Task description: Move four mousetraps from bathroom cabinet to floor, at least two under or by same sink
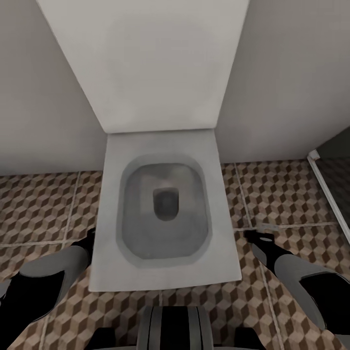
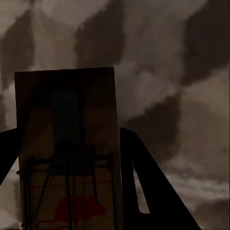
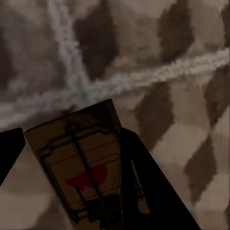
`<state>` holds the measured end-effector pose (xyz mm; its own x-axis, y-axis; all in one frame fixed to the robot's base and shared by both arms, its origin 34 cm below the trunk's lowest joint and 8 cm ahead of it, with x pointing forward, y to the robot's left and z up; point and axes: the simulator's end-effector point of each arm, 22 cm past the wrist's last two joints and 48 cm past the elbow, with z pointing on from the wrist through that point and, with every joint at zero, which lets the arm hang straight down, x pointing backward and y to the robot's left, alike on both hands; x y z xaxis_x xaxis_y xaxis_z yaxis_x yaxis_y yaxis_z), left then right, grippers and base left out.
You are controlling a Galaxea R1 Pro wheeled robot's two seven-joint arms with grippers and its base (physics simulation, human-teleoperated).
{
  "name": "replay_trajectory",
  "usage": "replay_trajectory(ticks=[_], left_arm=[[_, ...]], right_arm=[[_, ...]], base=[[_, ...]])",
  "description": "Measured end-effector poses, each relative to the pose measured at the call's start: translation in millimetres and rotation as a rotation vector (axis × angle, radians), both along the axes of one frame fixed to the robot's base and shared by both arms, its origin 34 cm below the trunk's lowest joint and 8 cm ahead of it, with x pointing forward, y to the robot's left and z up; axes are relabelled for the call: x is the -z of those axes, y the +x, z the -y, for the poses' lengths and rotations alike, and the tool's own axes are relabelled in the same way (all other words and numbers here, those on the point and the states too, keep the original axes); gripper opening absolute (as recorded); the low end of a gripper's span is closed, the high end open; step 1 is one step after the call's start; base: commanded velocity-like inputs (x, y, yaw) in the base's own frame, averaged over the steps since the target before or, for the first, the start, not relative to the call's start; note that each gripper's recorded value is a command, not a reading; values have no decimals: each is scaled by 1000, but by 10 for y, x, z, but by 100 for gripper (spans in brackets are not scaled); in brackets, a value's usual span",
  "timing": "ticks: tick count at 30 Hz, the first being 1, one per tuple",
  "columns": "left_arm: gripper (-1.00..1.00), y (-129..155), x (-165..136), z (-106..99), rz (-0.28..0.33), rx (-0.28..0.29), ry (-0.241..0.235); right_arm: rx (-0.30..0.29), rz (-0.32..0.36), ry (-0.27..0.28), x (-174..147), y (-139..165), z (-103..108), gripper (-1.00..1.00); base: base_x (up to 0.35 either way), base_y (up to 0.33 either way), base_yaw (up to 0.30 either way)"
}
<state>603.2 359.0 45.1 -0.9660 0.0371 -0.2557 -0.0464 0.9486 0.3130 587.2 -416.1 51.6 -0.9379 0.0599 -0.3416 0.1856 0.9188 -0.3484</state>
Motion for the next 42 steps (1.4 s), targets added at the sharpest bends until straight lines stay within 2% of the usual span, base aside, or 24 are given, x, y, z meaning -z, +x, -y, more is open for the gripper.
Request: replay_trajectory(ticks=[13, 42], left_arm=[[-100, -27, 17, -100, -4, -6, 14], [-100, -148, 152, -22, -30, -4, 4]], right_arm=[[1, -7, 0, 34, -32, 0, -100], [-11, -14, -5, 134, -93, 8, -100]], base=[[0, 0, 59], [0, 0, 5]])
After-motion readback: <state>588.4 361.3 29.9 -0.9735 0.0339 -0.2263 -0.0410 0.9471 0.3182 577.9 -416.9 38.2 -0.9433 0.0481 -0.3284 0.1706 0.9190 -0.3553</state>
